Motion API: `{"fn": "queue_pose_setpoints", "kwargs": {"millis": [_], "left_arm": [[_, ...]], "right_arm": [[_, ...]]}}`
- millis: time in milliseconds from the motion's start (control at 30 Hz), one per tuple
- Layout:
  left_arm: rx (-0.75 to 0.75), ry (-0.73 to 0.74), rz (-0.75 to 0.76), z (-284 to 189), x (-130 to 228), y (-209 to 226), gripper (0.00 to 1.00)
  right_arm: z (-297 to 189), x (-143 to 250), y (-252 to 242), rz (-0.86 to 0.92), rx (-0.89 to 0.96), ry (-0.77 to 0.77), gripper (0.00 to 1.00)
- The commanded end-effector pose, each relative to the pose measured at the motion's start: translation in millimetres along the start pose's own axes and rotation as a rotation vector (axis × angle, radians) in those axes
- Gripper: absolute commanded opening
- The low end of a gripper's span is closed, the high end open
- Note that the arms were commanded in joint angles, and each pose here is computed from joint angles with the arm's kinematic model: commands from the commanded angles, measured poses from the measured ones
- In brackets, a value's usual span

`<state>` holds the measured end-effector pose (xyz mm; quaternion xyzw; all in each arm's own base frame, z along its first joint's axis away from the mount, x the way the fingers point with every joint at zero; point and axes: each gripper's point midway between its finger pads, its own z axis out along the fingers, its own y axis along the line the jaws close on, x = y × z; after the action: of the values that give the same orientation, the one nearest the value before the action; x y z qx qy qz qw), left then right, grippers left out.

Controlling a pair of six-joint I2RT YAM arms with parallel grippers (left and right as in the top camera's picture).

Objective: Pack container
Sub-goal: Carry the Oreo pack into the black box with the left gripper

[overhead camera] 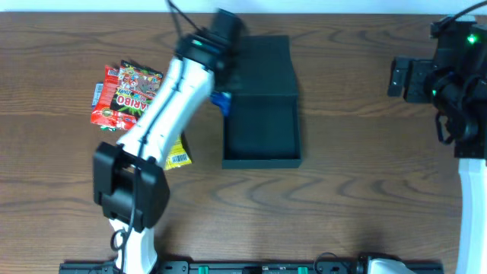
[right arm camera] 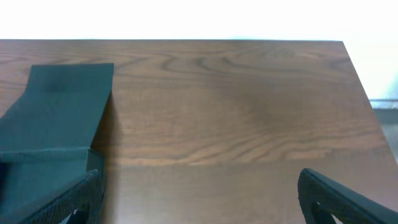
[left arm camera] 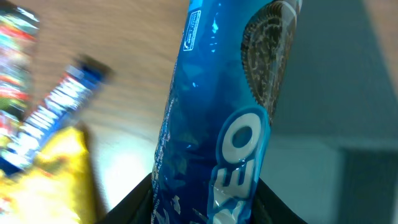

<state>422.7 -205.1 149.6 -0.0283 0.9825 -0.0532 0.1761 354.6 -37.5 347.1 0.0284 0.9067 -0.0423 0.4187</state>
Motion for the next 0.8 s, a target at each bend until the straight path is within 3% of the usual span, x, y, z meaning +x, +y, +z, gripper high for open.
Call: {"fn": "queue_pose_setpoints", "kwargs": {"millis": [0, 200, 300, 467, 767], "left_arm": [[0.068, 0.002, -0.057, -18, 22, -47, 0.14], [0.054, -0.036, -0.047, -15, 59, -101, 0.17], [0.038, -0.010, -0.026, -2, 76, -113, 0.12], [0.010, 0.045, -0.108, 16, 93, -115, 0.06], [-0.029, 0.099, -0.141, 33, 105, -111, 0.06]], "right_arm": [[-10, 2, -3, 0.034, 0.002, -0.007, 0.99], [-25, 8, -1, 0.061, -0.007, -0.008, 0.99], [-32, 8, -1, 0.071, -0.008, -0.022, 0.99], [-42, 6, 1, 0.071, -0.021, -0.046, 0.99], [-44, 6, 3, 0.071, -0.033, -0.051, 0.99]]}}
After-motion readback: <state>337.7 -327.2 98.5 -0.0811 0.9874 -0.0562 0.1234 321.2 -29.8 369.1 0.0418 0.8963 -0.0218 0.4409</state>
